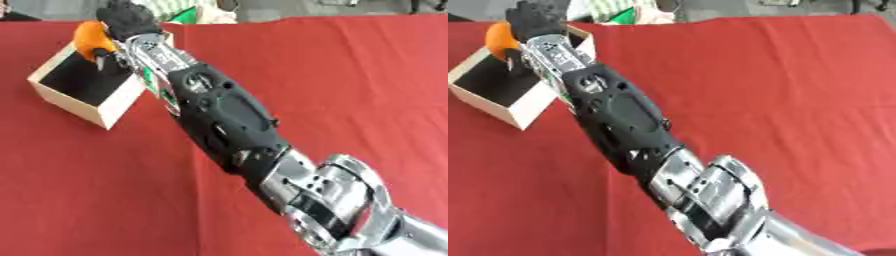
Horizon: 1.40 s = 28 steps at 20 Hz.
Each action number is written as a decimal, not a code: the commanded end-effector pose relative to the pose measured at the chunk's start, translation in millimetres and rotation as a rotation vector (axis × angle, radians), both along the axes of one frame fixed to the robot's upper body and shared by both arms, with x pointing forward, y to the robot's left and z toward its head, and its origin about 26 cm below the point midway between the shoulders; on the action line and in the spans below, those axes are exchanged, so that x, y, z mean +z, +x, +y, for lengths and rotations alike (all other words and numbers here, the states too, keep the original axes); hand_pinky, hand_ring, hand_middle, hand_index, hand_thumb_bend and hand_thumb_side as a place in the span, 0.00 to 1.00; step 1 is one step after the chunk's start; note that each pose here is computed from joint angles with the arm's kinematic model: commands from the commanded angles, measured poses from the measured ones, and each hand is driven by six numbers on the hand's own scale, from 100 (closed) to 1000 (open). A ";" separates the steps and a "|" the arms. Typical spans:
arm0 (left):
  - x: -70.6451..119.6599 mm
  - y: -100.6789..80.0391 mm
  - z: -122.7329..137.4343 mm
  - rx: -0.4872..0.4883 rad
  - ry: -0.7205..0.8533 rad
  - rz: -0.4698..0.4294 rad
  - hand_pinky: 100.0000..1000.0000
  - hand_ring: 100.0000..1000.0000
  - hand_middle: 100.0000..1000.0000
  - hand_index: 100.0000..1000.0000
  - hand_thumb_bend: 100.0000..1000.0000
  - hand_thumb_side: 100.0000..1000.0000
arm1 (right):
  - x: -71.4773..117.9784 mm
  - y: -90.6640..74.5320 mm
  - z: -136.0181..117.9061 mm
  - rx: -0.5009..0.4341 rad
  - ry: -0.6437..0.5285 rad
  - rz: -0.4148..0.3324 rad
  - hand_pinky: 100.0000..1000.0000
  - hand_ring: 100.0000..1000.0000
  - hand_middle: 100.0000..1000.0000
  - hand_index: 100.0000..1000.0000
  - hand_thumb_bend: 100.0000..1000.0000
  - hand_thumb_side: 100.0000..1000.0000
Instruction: Pick up objects on the table and place them in the box.
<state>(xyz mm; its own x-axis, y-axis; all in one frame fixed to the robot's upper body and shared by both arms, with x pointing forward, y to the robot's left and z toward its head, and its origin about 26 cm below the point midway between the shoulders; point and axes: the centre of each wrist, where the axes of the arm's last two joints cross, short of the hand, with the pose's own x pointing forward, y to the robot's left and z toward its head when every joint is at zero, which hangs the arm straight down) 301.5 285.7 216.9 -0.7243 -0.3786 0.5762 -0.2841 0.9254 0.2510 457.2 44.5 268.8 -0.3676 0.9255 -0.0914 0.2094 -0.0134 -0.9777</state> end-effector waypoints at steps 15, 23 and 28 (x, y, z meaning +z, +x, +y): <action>6.2 -2.6 -0.1 -0.006 0.010 -0.015 0.41 0.49 0.56 0.78 0.21 0.58 | 21.5 -2.8 -2.0 -0.051 -0.112 -0.053 0.88 0.95 0.84 0.91 0.19 0.75; 5.2 -2.9 0.6 -0.001 0.010 -0.011 0.41 0.49 0.56 0.78 0.21 0.58 | 44.0 -8.5 -5.5 -0.038 -0.038 -0.107 0.88 0.92 0.81 0.91 0.11 0.71; 3.3 -4.0 3.4 0.012 0.018 -0.003 0.42 0.49 0.56 0.78 0.21 0.58 | 91.2 -18.0 -28.3 0.009 0.030 -0.197 0.87 0.90 0.80 0.90 0.06 0.71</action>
